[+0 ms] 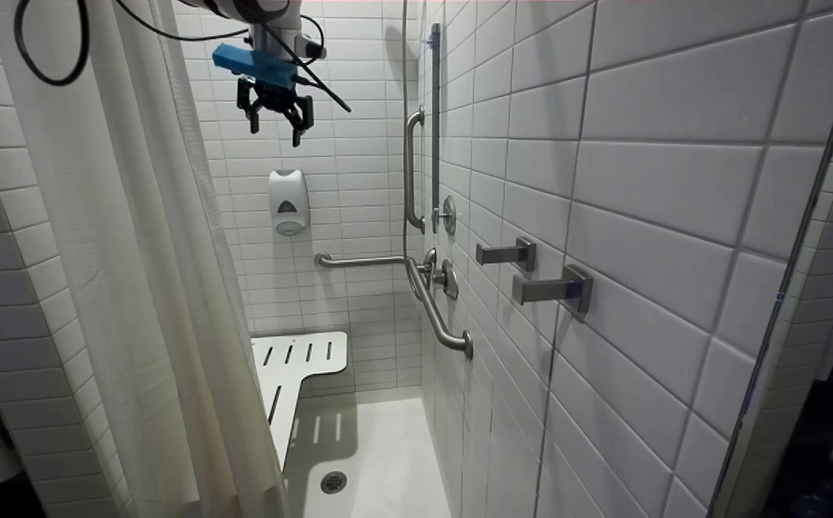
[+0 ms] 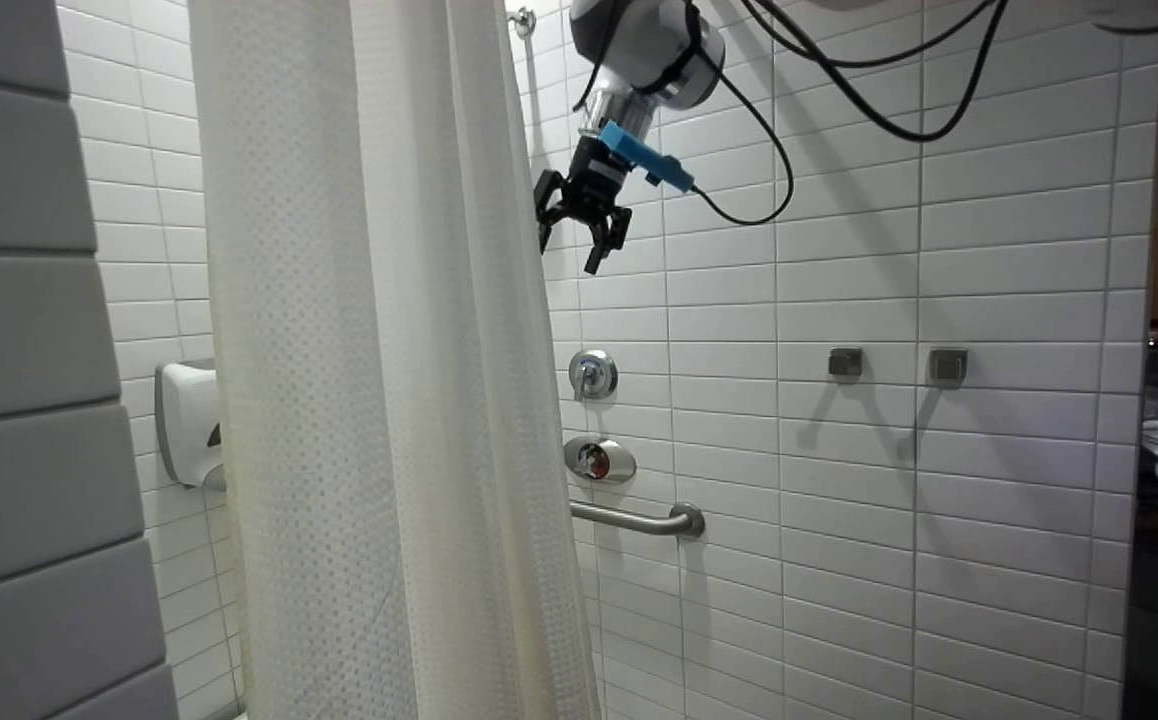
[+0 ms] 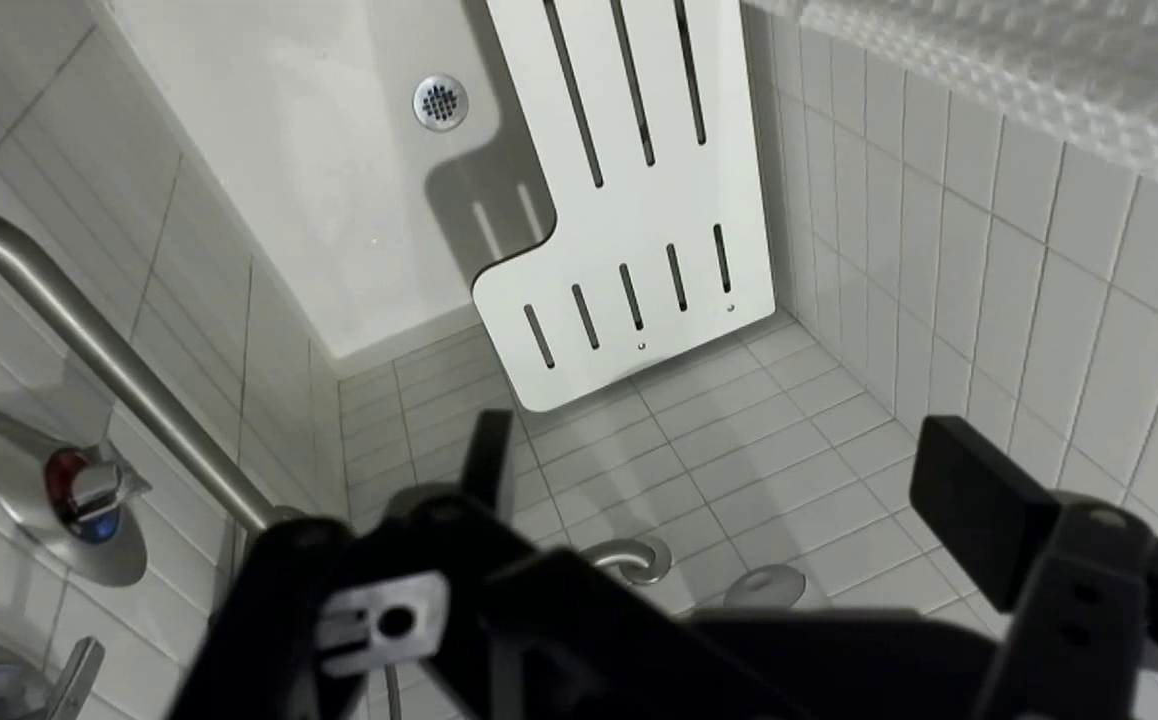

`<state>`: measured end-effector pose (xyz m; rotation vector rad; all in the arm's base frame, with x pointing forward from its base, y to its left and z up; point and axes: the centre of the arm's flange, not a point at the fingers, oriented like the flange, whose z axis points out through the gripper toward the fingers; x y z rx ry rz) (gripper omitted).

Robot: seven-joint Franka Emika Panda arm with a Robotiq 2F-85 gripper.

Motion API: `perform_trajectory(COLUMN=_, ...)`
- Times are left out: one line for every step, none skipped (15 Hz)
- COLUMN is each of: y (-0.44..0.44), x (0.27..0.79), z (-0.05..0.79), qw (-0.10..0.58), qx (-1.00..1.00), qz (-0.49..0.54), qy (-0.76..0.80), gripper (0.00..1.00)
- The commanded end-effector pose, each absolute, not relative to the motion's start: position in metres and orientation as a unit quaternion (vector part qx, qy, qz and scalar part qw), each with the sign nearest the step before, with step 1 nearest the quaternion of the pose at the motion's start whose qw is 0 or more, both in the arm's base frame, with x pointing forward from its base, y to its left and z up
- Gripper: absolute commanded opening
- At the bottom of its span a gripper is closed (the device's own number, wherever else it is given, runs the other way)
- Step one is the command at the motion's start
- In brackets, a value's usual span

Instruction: Open the shower

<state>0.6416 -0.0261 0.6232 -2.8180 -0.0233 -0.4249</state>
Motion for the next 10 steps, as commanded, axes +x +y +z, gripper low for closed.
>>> perform_trajectory(y=-0.031, x=0.660, z=0.632, qw=0.174, qx=-0.981, qz=-0.085, qy=0.015, gripper=1.00)
perform_trajectory(y=-0.032, x=0.662, z=0.630, qw=0.180, qx=-0.981, qz=-0.071, qy=0.018, gripper=1.00)
perform_trajectory(y=-0.033, x=0.661, z=0.629, qw=0.190, qx=-0.980, qz=-0.052, qy=0.025, gripper=1.00)
perform_trajectory(y=-0.034, x=0.662, z=0.627, qw=0.197, qx=-0.979, qz=-0.038, qy=0.031, gripper=1.00)
perform_trajectory(y=-0.036, x=0.661, z=0.627, qw=0.212, qx=-0.976, qz=-0.020, qy=0.035, gripper=1.00)
perform_trajectory(y=-0.037, x=0.661, z=0.626, qw=0.227, qx=-0.973, qz=-0.006, qy=0.038, gripper=1.00)
perform_trajectory(y=-0.039, x=0.661, z=0.626, qw=0.251, qx=-0.967, qz=0.010, qy=0.034, gripper=1.00)
perform_trajectory(y=-0.041, x=0.661, z=0.626, qw=0.276, qx=-0.961, qz=0.024, qy=0.029, gripper=1.00)
perform_trajectory(y=-0.040, x=0.659, z=0.627, qw=0.297, qx=-0.954, qz=0.034, qy=0.024, gripper=1.00)
perform_trajectory(y=-0.040, x=0.658, z=0.628, qw=0.309, qx=-0.950, qz=0.040, qy=0.022, gripper=1.00)
